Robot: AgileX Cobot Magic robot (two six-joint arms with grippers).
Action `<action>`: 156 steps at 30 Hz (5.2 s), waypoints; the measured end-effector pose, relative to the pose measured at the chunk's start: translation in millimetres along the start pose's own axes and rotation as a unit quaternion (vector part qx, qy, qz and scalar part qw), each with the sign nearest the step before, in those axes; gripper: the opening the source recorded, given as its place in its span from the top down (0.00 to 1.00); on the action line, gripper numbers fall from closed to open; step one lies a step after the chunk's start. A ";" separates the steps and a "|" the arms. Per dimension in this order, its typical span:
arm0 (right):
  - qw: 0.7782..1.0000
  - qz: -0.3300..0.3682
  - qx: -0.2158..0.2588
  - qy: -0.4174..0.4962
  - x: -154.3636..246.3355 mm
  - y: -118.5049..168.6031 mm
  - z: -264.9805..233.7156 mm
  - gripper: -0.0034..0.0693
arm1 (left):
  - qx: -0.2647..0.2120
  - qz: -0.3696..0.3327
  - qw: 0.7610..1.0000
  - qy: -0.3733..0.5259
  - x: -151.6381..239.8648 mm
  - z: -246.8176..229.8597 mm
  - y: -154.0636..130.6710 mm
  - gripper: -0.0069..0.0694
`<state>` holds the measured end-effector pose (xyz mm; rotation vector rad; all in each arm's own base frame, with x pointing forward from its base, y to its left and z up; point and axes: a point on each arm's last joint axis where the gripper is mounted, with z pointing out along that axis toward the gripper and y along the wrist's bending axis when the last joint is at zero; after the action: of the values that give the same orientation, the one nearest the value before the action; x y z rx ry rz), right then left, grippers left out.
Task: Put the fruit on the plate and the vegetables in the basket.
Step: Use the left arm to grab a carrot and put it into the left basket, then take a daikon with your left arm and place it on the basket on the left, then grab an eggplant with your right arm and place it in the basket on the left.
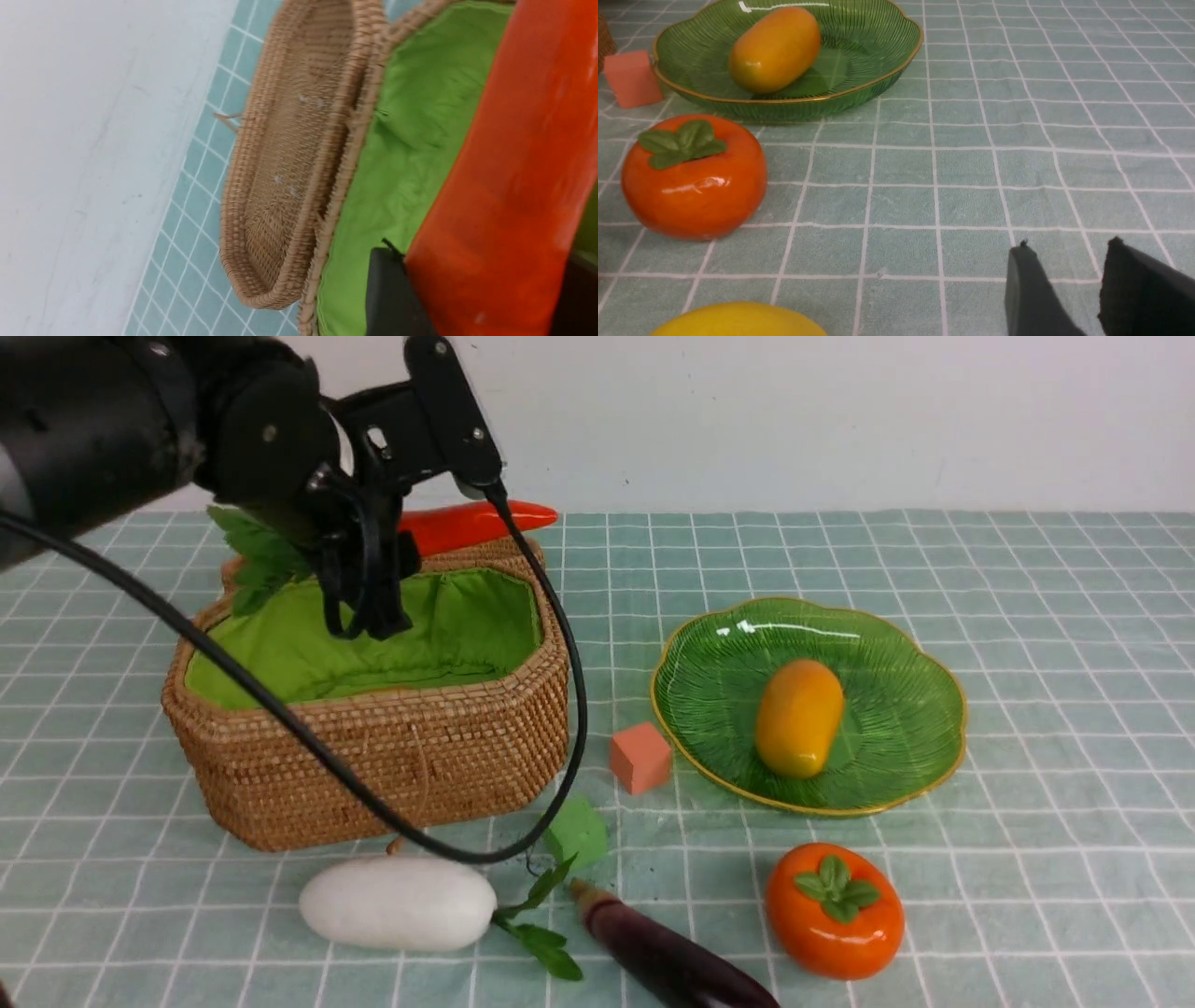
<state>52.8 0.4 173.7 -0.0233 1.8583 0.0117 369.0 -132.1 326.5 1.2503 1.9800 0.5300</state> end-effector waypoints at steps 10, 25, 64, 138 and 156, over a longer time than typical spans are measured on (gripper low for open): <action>1.000 0.000 0.000 0.000 0.0 0.0 0.0 0.62 | -0.021 -0.019 0.997 0.068 9.6 56.2 -16.9 0.44; 1.000 0.000 0.000 0.000 0.0 0.0 0.0 0.62 | 0.017 -0.085 0.990 0.109 17.4 22.6 -12.9 0.04; 1.000 0.000 0.000 0.000 0.0 0.0 0.0 0.62 | 0.212 0.032 0.976 0.043 89.8 27.6 -142.6 0.10; 1.000 0.000 0.000 0.000 0.0 0.0 0.0 0.62 | -0.064 -0.281 0.952 0.107 57.7 -12.0 -30.2 0.53; 1.000 0.000 0.000 0.000 0.0 0.0 0.0 0.62 | 0.024 -0.526 0.850 -0.004 123.0 -234.1 -46.8 0.93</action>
<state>52.8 0.4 173.7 -0.0239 1.8582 0.0108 131.2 -34.6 404.4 0.0449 2.2995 -0.0910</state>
